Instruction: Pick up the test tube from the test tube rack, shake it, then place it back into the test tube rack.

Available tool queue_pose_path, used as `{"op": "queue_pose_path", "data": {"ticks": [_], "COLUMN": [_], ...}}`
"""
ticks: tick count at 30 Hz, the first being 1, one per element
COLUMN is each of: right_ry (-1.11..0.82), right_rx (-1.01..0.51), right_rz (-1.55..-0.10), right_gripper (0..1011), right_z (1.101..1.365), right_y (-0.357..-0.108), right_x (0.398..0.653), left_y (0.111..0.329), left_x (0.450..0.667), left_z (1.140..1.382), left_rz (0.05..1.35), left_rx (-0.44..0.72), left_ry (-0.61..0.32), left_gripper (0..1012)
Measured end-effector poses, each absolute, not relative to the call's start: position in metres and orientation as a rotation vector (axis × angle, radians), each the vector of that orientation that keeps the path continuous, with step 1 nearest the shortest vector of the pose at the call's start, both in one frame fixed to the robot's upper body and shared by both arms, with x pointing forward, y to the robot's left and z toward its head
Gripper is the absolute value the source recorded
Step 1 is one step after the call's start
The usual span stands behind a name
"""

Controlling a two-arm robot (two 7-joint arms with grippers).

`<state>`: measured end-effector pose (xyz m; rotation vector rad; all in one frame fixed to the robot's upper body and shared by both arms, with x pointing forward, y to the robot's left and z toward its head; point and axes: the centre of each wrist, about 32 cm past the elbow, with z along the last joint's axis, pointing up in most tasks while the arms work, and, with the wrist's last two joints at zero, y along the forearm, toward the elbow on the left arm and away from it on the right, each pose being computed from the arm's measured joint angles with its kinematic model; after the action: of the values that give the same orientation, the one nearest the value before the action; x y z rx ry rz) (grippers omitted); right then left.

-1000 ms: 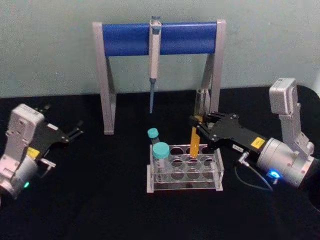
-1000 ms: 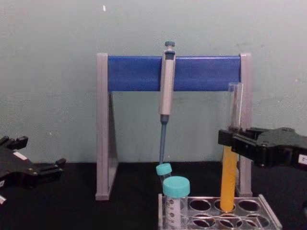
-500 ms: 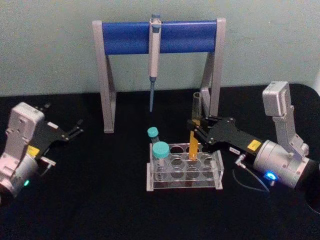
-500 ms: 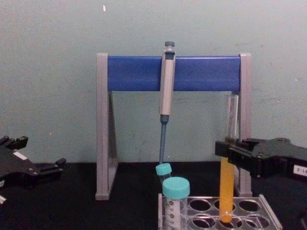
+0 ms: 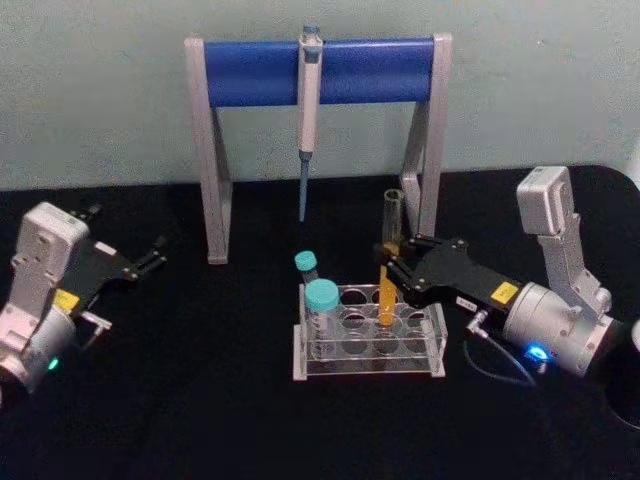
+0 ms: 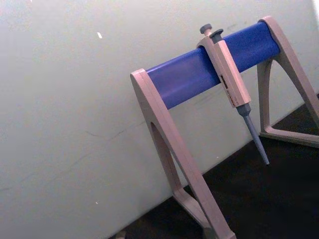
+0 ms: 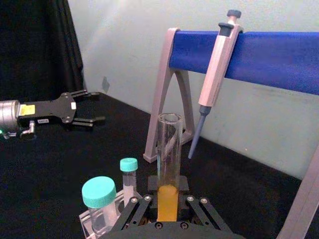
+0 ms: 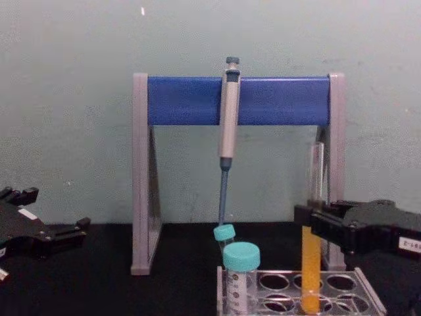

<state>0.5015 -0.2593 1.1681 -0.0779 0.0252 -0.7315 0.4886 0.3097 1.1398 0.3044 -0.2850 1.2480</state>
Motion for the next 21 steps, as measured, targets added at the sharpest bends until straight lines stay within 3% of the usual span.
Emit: {"op": "queue_pose_path", "data": {"ticks": [21], "right_ry": [0.056], "right_rx": [-0.097], "right_rz": [-0.731], "right_gripper": [220], "right_z": [1.1590], "right_y": [-0.2585], "right_x": [0.5021], "left_y": [0.3097], "left_x": [0.4886], "left_z": [1.1398], "left_rz": [1.248], "left_rx": [0.304], "left_ry": [-0.285], "left_gripper": [1001]}}
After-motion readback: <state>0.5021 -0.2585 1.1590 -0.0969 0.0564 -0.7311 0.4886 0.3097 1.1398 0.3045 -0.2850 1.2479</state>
